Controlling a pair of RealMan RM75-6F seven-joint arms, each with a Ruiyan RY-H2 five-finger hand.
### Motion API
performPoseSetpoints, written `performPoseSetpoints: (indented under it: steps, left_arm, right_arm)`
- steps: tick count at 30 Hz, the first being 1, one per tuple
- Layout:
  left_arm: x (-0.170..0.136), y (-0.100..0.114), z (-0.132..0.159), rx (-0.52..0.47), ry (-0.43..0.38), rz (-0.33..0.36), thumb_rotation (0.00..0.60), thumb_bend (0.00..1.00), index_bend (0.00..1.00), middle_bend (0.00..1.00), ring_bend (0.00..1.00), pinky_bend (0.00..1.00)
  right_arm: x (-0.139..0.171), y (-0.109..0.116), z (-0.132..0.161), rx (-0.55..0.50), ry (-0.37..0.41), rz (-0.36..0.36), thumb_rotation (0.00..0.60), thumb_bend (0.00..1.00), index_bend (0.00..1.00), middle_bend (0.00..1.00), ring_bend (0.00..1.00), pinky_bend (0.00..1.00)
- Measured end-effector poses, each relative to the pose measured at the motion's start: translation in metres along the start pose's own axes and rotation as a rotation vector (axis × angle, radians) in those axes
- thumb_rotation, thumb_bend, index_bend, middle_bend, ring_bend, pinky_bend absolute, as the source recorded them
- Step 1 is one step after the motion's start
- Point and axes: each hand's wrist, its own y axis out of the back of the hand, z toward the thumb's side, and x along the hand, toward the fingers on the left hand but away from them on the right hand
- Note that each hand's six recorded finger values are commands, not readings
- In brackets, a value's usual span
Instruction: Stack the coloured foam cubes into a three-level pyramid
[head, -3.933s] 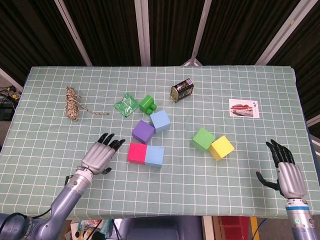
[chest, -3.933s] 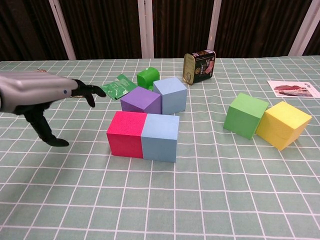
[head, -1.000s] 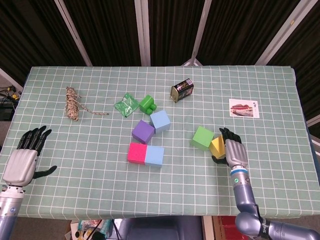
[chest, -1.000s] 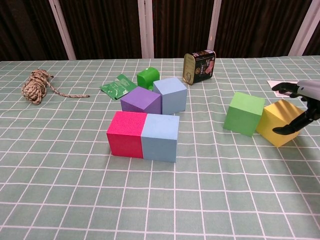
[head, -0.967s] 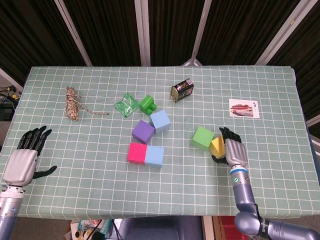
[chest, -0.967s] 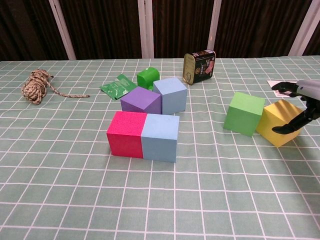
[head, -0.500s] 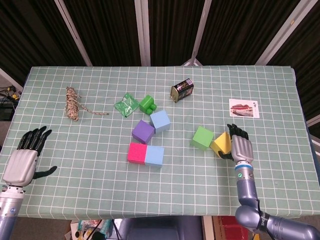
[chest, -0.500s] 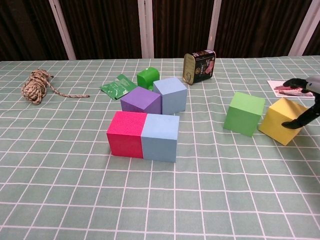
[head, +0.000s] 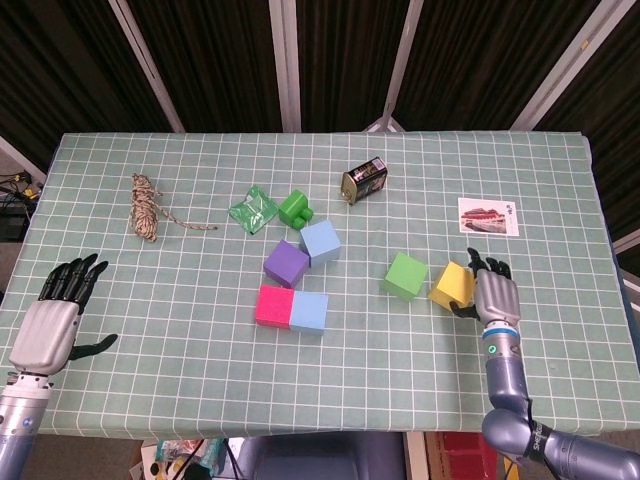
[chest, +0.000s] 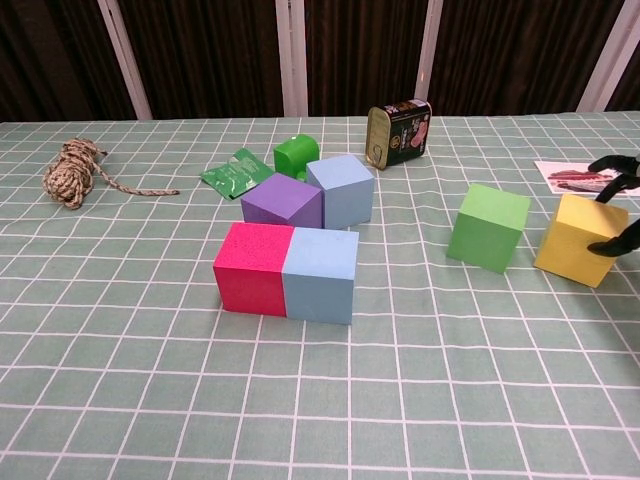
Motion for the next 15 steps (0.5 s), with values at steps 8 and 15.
performPoseSetpoints:
  steps: [8, 15]
  left_arm:
    - [0.0000, 0.0000, -0.0004, 0.000, 0.002, 0.000, 0.600, 0.13, 0.00, 0.00, 0.00, 0.00]
    - [-0.0001, 0.0000, -0.0011, 0.001, 0.003, -0.001, 0.600, 0.13, 0.00, 0.00, 0.00, 0.00]
  right_arm:
    - [-0.0019, -0.0023, 0.0010, 0.002, 0.015, 0.014, 0.600, 0.26, 0.00, 0.34, 0.22, 0.00]
    - [0.0002, 0.0011, 0.0049, -0.008, 0.049, 0.002, 0.600, 0.27, 0.00, 0.35, 0.25, 0.00]
